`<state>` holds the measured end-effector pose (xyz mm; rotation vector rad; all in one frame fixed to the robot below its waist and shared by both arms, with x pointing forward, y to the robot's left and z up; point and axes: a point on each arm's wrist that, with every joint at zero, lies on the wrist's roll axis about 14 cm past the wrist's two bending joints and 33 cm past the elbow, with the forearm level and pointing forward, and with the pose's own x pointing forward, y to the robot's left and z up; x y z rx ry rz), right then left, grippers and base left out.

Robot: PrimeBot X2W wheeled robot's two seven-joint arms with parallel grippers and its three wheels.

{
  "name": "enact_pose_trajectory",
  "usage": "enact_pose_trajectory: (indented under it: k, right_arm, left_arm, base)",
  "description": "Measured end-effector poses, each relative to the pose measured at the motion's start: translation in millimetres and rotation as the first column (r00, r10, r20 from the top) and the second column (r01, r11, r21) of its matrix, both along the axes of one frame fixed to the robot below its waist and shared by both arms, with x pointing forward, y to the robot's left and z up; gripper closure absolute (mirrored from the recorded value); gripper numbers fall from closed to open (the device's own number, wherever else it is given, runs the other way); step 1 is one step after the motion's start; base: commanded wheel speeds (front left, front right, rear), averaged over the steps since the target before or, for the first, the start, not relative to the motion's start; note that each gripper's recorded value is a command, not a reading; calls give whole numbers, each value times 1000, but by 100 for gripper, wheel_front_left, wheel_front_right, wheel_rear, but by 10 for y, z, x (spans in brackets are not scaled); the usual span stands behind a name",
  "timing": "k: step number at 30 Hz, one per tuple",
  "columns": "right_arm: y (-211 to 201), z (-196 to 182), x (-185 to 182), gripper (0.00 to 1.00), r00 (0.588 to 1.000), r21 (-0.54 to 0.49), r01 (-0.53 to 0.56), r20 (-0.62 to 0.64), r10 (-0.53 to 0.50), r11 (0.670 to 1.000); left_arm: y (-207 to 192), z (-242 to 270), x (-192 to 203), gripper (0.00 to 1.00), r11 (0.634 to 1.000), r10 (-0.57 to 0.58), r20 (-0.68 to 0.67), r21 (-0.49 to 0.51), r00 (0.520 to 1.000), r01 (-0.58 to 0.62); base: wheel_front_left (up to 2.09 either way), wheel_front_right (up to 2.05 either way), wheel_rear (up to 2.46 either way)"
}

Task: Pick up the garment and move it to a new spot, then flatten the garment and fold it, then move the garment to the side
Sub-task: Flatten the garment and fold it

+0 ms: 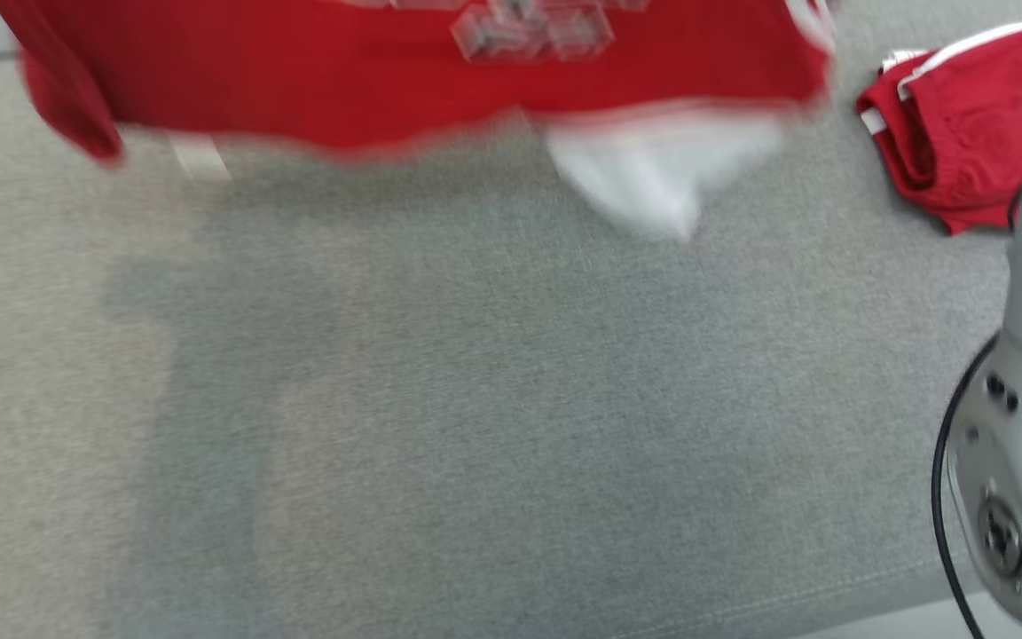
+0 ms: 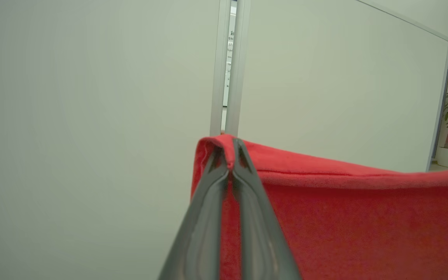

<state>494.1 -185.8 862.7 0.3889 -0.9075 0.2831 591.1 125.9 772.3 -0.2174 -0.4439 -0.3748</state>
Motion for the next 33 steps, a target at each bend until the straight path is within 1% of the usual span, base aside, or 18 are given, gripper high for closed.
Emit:
enact_pose_trajectory:
  k: [2, 4, 6, 8, 9, 11, 12, 13, 14, 17, 21, 23, 26, 29, 30, 33]
  right_arm:
    - [-39, 25, 183, 100, 999, 16, 36, 11, -36, 999]
    - [-62, 53, 305, 100, 998, 13, 56, 11, -56, 998]
    - [8, 76, 379, 100, 1000, 4, 30, 9, -30, 1000]
    - [120, -61, 504, 100, 1000, -17, -5, -27, 5, 1000]
    - [178, -224, 599, 100, 998, -35, -17, -67, 15, 999]
    - [287, -656, 787, 100, 986, -62, -46, -166, 35, 997]
    - [316, -852, 854, 100, 977, -71, -55, -209, 39, 996]
    - [349, -1155, 940, 100, 961, -82, -68, -271, 43, 994]
    - [355, -1334, 983, 100, 951, -75, -76, -306, 49, 994]
    - [341, -1875, 1098, 100, 915, -41, -91, -399, 67, 995]
    - [357, -2479, 1187, 100, 870, -22, -99, -488, 75, 995]
    - [374, -2685, 1197, 100, 855, -17, -102, -513, 78, 995]
    - [419, -2872, 1183, 100, 841, -8, -110, -533, 89, 994]
    - [502, -2951, 1125, 100, 835, 11, -130, -537, 115, 991]
    - [523, -2973, 1091, 100, 833, 17, -135, -540, 122, 991]
    - [527, -3005, 971, 100, 829, 29, -138, -544, 131, 990]
  left_arm:
    - [87, 60, 203, 100, 997, 64, 46, 50, 997, -67]
    - [74, 223, 332, 100, 994, 87, 117, 52, 989, -93]
    - [3, 379, 413, 100, 994, 83, 182, 49, 980, -93]
    - [-50, 317, 552, 100, 994, 80, 195, 56, 978, -92]
    - [-62, 178, 651, 100, 994, 82, 181, 60, 980, -94]
    - [-64, -263, 894, 100, 995, 82, 91, 51, 992, -87]
    - [-52, -463, 976, 100, 994, 87, 58, 56, 995, -90]
    - [-36, -783, 1087, 100, 995, 88, -1, 46, 996, -88]
    - [-29, -1006, 1146, 100, 995, 89, -38, 44, 995, -88]
    - [23, -1820, 1288, 100, 996, 93, -189, 25, 978, -90]
    - [26, -2562, 1340, 100, 996, 77, -314, -15, 946, -87]
    - [-54, -2822, 1307, 100, 998, 47, -353, -21, 935, -59]
    - [-34, -2994, 1256, 100, 998, 32, -381, -35, 924, -49]
    - [68, -3053, 1201, 100, 997, 34, -401, -55, 915, -61]
    - [101, -3067, 1175, 100, 995, 32, -413, -77, 910, -69]
    - [138, -3069, 1073, 100, 992, 20, -427, -106, 904, -73]
  base:
    - [0, 0, 0]
    - [0, 0, 0]
    - [0, 0, 0]
    - [0, 0, 0]
    - [0, 0, 0]
    - [0, 0, 0]
    - [0, 0, 0]
    - [0, 0, 0]
    - [0, 0, 0]
    - [0, 0, 0]
    - [0, 0, 0]
    - [0, 0, 0]
    - [0, 0, 0]
    - [0, 0, 0]
    - [0, 0, 0]
    - [0, 0, 0]
